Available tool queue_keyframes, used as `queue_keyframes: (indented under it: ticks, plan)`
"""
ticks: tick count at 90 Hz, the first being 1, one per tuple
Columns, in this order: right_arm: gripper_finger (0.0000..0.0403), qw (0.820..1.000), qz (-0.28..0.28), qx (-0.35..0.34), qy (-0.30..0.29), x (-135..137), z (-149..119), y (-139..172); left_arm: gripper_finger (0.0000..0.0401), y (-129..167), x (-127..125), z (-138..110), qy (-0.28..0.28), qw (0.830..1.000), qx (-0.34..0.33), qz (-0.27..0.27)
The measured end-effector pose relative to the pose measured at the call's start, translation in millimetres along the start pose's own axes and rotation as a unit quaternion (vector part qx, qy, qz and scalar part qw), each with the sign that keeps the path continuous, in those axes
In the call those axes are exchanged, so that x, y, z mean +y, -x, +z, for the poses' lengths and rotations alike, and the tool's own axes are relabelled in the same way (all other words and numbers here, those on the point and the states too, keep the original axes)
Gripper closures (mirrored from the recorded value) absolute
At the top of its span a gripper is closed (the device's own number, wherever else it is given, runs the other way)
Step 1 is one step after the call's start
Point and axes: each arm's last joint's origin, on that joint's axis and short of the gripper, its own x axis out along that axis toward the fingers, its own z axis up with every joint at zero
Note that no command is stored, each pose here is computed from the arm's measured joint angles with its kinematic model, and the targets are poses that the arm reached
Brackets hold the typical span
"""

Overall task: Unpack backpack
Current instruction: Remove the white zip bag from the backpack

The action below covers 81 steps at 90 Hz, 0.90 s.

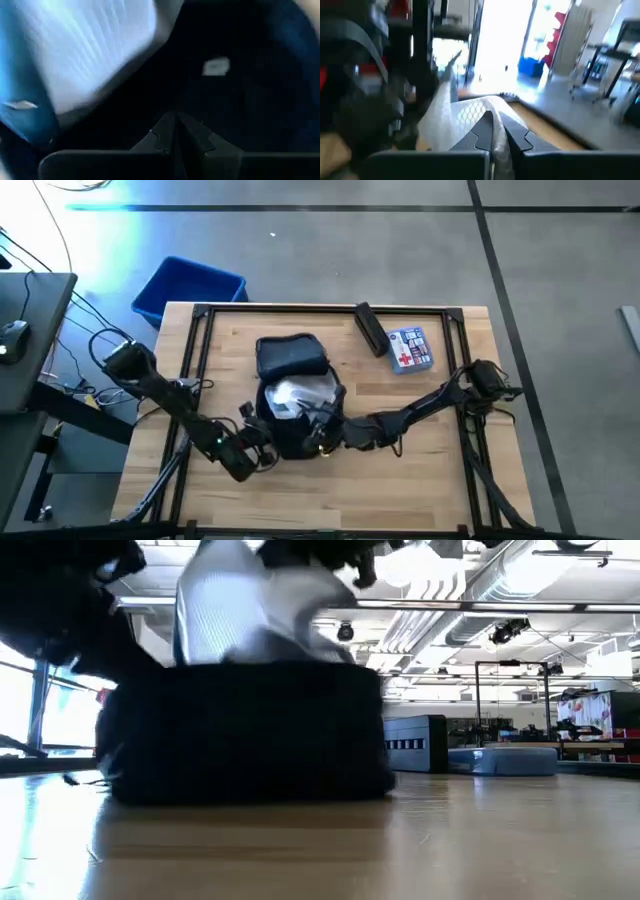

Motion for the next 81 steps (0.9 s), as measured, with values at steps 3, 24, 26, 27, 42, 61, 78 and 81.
queue_keyframes:
  ticks: [3, 24, 26, 27, 42, 61, 78, 81]
  plan:
    - [0.0403, 1.000, -0.003, -0.016, 0.002, -0.7, 4.3, 0.1, 0.0401, -1.5, 0.6, -0.8, -0.002, 1.000, 0.004, 0.002]
    - [0.0403, 0.995, -0.027, -0.081, 0.046, -3.7, 24.4, 5.7, 0.0401, -9.6, 6.2, 1.3, 0.003, 1.000, 0.017, 0.016]
    - [0.0403, 0.995, -0.028, -0.082, 0.050, -4.1, 26.2, 6.6, 0.0401, -10.1, 6.7, 1.3, 0.005, 1.000, 0.019, 0.018]
    - [0.0403, 0.995, -0.028, -0.082, 0.052, -4.4, 27.3, 7.1, 0.0401, -10.2, 6.9, 1.1, 0.005, 1.000, 0.019, 0.018]
    - [0.0403, 0.992, -0.058, -0.082, 0.083, -9.9, 46.1, 17.7, 0.0401, -12.1, 12.8, -2.2, 0.017, 0.999, 0.033, 0.039]
    - [0.0403, 0.985, -0.092, -0.056, 0.137, -21.3, 70.1, 31.6, 0.0401, -14.2, 23.8, -7.3, 0.043, 0.995, 0.049, 0.081]
    - [0.0403, 0.983, -0.094, -0.060, 0.149, -35.0, 97.6, 47.5, 0.0401, -14.1, 34.7, -12.6, 0.061, 0.989, 0.067, 0.119]
    - [0.0403, 0.983, -0.091, -0.062, 0.147, -37.4, 102.8, 51.3, 0.0401, -14.2, 36.4, -13.2, 0.065, 0.988, 0.069, 0.125]
